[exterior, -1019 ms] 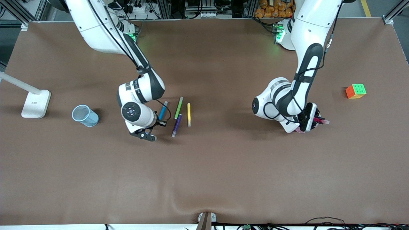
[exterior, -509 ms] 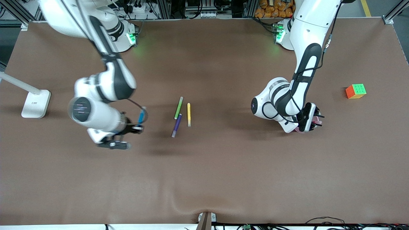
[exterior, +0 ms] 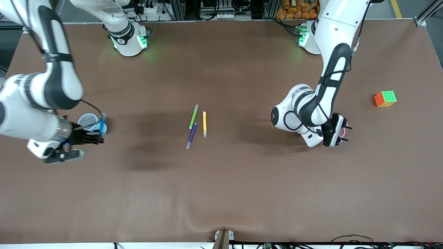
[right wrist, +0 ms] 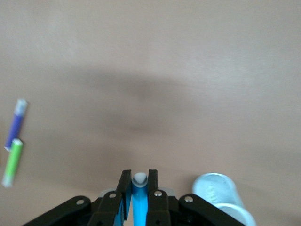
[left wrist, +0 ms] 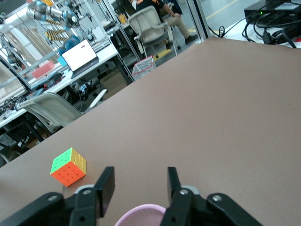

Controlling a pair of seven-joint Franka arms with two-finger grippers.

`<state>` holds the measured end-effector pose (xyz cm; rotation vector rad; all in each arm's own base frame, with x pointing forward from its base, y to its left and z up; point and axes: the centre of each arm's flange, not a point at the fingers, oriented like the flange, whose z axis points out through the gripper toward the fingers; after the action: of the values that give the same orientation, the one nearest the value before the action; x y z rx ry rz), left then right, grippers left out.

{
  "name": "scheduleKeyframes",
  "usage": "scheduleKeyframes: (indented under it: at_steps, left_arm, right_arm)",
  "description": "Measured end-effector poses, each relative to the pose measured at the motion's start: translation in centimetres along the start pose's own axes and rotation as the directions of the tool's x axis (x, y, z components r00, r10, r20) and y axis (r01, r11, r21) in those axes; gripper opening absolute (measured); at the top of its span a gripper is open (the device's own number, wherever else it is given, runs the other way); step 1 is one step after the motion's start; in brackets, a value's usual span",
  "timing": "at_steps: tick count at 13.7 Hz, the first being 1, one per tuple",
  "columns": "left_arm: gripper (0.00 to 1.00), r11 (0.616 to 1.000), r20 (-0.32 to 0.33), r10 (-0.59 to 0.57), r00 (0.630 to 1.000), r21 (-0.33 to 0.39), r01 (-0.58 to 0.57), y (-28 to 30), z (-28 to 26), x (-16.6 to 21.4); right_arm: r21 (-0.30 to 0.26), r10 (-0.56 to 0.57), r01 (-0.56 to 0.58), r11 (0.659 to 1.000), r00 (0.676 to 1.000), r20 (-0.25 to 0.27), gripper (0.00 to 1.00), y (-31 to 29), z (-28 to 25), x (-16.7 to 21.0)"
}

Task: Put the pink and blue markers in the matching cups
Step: 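Drop the pink marker into the pink cup while the right gripper nears blue cup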

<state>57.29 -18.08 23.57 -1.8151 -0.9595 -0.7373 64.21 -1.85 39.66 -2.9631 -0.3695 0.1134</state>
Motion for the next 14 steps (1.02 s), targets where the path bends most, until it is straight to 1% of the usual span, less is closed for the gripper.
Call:
scheduleKeyframes:
  at_steps: [1,2,4,5,6,7,8,10,12,14]
  left_arm:
    - [0.61,1.0,0.026,0.013,1.0,-0.007,-0.012,0.0,-0.8,1.0]
    - [0.61,0.999,0.057,0.03,0.998,-0.017,-0.029,-0.2,-1.6,2.2]
    - [0.61,0.996,0.141,0.087,0.986,-0.049,-0.08,-1.0,-3.5,4.9]
    - [0.62,0.992,0.18,0.119,0.976,-0.071,-0.108,-1.7,-4.4,6.3]
    - [0.62,0.986,0.217,0.151,0.964,-0.096,-0.133,-2.5,-5.1,7.6]
    - [0.62,0.979,0.255,0.188,0.949,-0.125,-0.16,-3.4,-5.9,8.9]
    - [0.63,0.97,0.293,0.226,0.929,-0.158,-0.186,-4.3,-6.5,10.1]
    - [0.63,0.946,0.361,0.3,0.883,-0.233,-0.226,-6.2,-7.6,12.4]
    - [0.63,0.916,0.415,0.37,0.831,-0.313,-0.251,-8.0,-7.8,15.1]
    - [0.64,0.88,0.456,0.437,0.775,-0.395,-0.264,-10.0,-7.1,18.1]
  right_arm:
    - [0.014,-0.042,0.042,0.999,0.999,0.0,0.18,2.6,0.1,-1.0]
    - [0.036,-0.08,0.08,0.996,0.997,-0.003,0.18,5.0,0.5,-2.1]
    - [0.07,-0.127,0.128,0.989,0.992,-0.018,0.18,8.4,1.1,-3.9]
    - [0.073,-0.145,0.147,0.987,0.989,-0.032,0.18,9.0,1.2,-4.2]
    - [0.063,-0.173,0.176,0.982,0.984,-0.051,0.18,9.1,1.3,-4.2]
    - [0.055,-0.205,0.209,0.976,0.976,-0.08,0.18,9.0,1.5,-4.3]
    - [0.056,-0.23,0.237,0.97,0.967,-0.109,0.18,8.9,1.9,-4.5]
    - [0.079,-0.266,0.282,0.956,0.95,-0.165,0.18,9.0,3.0,-5.6]
    - [0.097,-0.288,0.314,0.944,0.933,-0.215,0.18,9.6,4.2,-6.6]
    - [0.11,-0.297,0.332,0.937,0.921,-0.251,0.18,10.2,5.7,-7.5]
